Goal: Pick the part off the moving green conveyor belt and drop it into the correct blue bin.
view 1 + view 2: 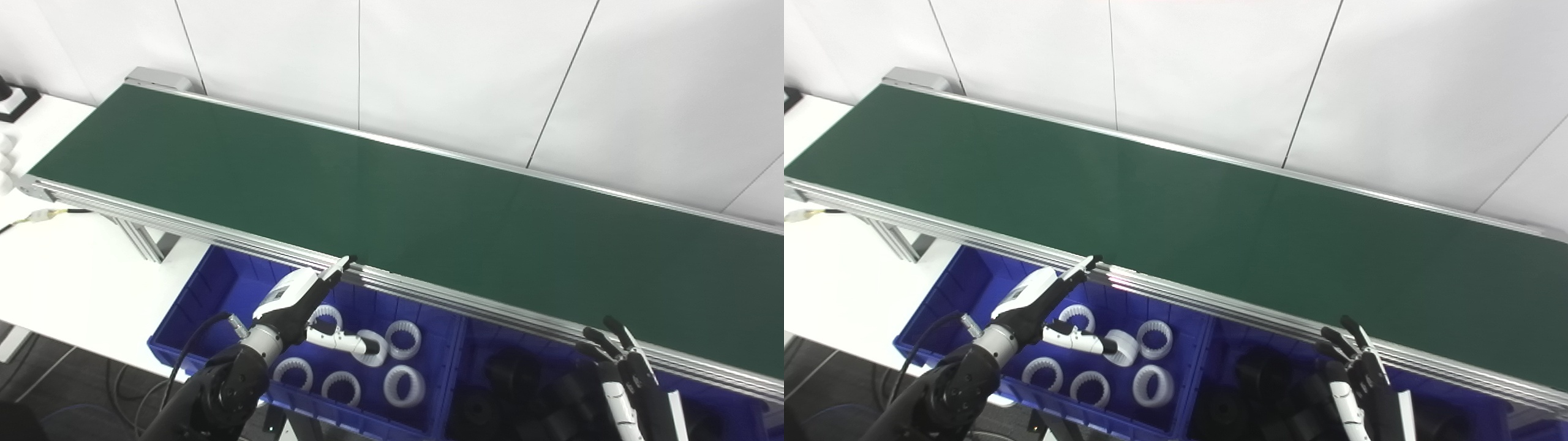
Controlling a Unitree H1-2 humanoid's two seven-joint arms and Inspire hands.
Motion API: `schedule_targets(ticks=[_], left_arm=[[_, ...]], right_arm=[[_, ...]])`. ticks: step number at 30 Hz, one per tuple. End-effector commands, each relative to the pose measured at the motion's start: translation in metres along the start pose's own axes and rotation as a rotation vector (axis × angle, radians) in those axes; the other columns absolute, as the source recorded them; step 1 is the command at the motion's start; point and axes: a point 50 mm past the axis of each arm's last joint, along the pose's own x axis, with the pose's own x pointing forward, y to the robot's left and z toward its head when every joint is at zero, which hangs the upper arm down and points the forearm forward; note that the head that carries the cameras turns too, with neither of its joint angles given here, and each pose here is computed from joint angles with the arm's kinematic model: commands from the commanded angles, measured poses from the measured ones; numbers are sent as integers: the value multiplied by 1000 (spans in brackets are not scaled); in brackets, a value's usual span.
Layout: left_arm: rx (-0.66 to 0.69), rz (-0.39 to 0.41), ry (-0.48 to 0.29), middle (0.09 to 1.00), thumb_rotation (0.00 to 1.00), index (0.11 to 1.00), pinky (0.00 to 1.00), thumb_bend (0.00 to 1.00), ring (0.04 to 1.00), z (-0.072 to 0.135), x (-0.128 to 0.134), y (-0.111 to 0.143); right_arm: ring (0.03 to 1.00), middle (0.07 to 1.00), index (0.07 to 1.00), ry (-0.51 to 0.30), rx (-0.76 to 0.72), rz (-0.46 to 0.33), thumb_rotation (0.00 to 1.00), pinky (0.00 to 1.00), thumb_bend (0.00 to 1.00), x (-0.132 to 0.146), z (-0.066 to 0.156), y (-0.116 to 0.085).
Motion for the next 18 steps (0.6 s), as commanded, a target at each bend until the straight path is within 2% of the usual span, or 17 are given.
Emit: schedule_targets(ticks=[1, 5, 8, 13, 18], left_arm=[[-42, 100, -153, 942, 667, 972, 729, 992, 856, 29, 1, 13], [-228, 113, -316, 932, 703, 954, 740, 937, 857, 56, 3, 10], [-366, 90, -392, 915, 701, 933, 778, 934, 857, 73, 8, 4], [-514, 52, -478, 874, 753, 908, 741, 940, 831, 93, 19, -18], [-613, 16, -505, 859, 793, 891, 707, 897, 809, 102, 25, -41]], right_arm=[[745, 800, 895, -58, -3, -1, 715, 667, 549, 4, 8, 1], [749, 803, 900, -53, -2, 2, 715, 666, 555, 5, 6, 3], [747, 804, 902, -51, -3, 6, 721, 663, 564, 6, 4, 6], [745, 802, 900, -45, -10, 15, 721, 658, 564, 5, -1, 11], [749, 804, 897, -38, -22, 27, 727, 657, 550, 5, -7, 22]])
